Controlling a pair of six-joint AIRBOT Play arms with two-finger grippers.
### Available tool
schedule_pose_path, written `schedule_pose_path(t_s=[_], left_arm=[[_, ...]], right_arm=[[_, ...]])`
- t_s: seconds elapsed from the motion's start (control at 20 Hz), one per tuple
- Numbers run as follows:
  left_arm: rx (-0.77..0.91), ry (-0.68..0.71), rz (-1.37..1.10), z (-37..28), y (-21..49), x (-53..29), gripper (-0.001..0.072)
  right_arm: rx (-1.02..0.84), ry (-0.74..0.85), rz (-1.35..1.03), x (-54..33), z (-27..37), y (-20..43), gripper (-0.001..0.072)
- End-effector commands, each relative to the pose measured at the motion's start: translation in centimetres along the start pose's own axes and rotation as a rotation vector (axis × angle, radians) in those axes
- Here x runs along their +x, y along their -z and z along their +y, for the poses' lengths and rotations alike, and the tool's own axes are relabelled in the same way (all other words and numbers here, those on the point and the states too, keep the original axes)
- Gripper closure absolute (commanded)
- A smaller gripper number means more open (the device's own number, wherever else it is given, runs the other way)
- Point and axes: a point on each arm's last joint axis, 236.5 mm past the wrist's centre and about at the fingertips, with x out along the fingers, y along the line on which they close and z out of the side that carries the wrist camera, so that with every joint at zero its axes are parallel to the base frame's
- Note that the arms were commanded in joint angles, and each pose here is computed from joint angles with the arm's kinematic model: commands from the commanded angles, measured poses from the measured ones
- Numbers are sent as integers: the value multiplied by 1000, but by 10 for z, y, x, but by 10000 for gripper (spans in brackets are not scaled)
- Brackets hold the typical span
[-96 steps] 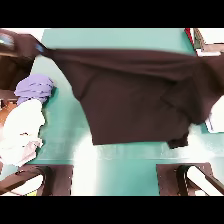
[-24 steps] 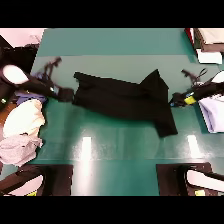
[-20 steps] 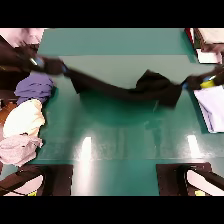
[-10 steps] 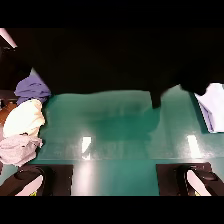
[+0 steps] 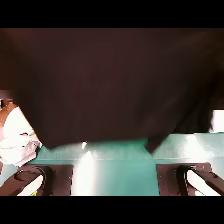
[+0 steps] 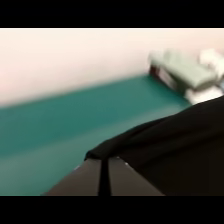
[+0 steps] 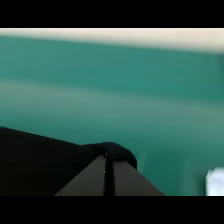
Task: Fold the shirts.
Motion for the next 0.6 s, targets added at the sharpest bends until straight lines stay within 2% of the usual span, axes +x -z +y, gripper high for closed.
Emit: schedule_pose_path(t_s=[0.0, 0.1, 0.2, 0.45, 0.5, 0.55], left_arm=[[-118, -26, 390, 45, 129, 92, 685], [-159, -63, 531, 77, 187, 144, 685], [-182, -99, 597, 104, 229, 189, 685], [-246, -135, 673, 135, 301, 250, 684], [-255, -142, 670, 138, 305, 254, 683], [-252, -147, 657, 140, 302, 256, 681]], right_arm=[[122, -38, 466, 104, -27, 100, 694], [166, -60, 598, 165, -35, 141, 694], [192, -65, 614, 221, -39, 166, 694], [200, -57, 515, 309, -39, 174, 689], [193, -63, 511, 316, -37, 172, 664], [188, -67, 507, 321, -35, 168, 412]])
